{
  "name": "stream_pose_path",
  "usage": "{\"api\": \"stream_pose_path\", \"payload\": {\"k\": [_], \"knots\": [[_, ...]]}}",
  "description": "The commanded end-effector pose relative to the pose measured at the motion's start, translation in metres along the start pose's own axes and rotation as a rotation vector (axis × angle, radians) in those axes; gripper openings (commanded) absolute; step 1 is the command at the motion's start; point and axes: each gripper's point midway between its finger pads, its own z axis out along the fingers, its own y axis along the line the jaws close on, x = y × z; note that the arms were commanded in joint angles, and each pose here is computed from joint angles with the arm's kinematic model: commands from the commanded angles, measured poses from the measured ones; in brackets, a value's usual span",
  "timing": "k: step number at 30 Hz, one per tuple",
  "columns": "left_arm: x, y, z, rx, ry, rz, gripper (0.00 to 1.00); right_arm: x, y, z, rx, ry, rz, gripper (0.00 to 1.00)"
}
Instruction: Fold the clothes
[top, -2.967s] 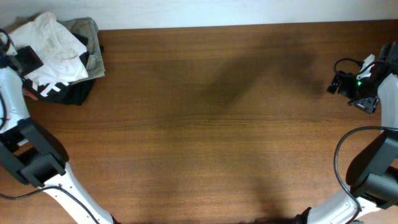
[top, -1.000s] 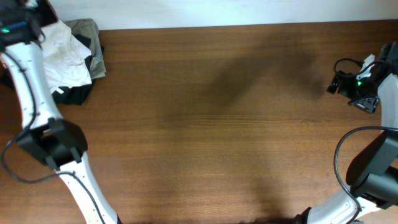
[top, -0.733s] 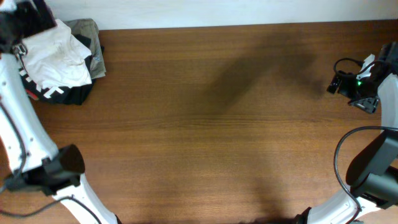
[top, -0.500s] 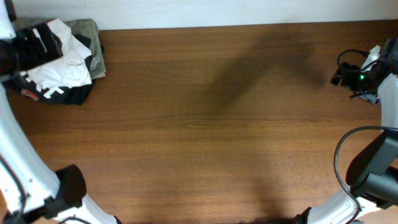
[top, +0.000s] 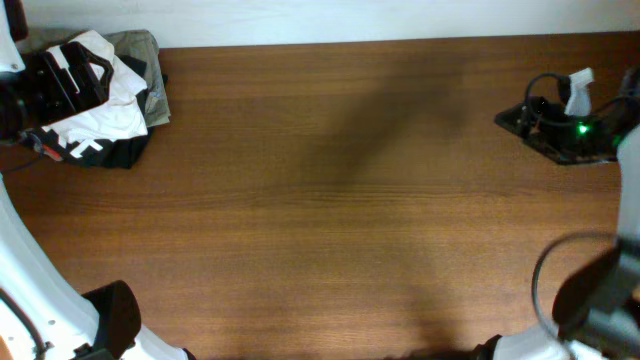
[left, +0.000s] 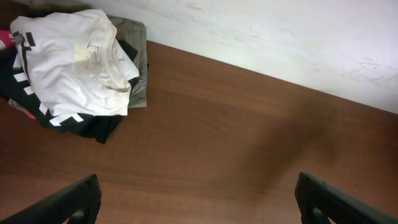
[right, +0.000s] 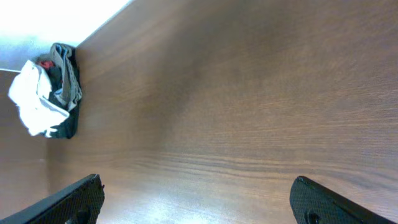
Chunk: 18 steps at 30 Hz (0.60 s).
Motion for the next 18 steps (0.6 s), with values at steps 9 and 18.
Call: {"api": "stream_pose_path", "payload": {"k": [9,18], "knots": [[0.000,-0.006,-0.009,0.021,-0.017,0.010,0.99,0.099,0.123,-0.187,0.347,-0.403,-0.341,0.99],[0.000,-0.006,-0.009,0.021,-0.017,0.010,0.99,0.141,0.152,-0.214,0.355,-0.515,-0.415,0.99]]}}
